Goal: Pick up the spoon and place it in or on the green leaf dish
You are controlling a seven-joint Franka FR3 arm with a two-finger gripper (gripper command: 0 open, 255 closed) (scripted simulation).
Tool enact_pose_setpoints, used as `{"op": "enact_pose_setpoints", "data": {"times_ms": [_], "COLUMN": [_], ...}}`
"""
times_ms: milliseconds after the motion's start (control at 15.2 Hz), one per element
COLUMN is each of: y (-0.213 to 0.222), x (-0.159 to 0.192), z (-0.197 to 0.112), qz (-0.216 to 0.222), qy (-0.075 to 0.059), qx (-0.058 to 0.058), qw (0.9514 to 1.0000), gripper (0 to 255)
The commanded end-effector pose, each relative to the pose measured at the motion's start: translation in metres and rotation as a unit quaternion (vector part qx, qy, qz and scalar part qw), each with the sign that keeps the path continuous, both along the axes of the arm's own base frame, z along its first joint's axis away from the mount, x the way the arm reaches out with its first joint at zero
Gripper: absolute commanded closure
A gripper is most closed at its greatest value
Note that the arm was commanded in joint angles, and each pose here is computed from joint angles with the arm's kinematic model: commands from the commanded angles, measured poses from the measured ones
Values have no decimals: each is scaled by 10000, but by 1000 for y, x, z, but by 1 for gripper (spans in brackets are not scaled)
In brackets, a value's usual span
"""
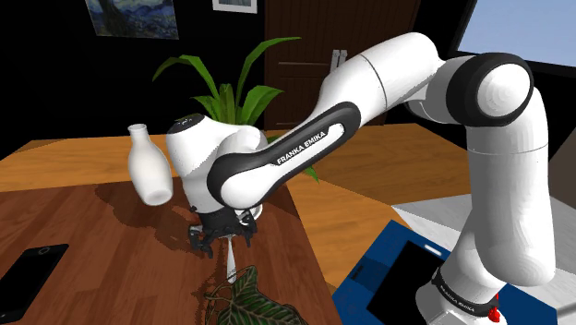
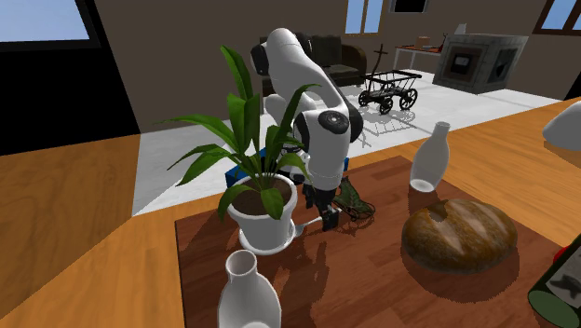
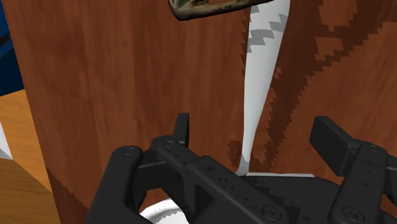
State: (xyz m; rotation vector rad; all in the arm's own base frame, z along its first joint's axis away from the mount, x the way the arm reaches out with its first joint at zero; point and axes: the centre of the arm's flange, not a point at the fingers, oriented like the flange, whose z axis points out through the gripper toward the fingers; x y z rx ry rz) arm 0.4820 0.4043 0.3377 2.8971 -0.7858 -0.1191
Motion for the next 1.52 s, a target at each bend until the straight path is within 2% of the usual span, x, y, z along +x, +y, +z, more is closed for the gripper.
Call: {"op": "enact_pose_setpoints", "data": {"times_ms": [0, 264, 330, 924, 1452], "y": [0, 0, 0, 0, 0], "x": [0, 0, 0, 0, 0], "z": [-1, -1, -1, -1, 41], "qz": [0, 0, 0, 0, 0], "qy": [-1, -1, -1, -1, -1], "qx": [1, 1, 1, 1, 1], "qw": [10000, 10000, 10000, 10000, 10000], "gripper": [0, 0, 255, 255, 255]}}
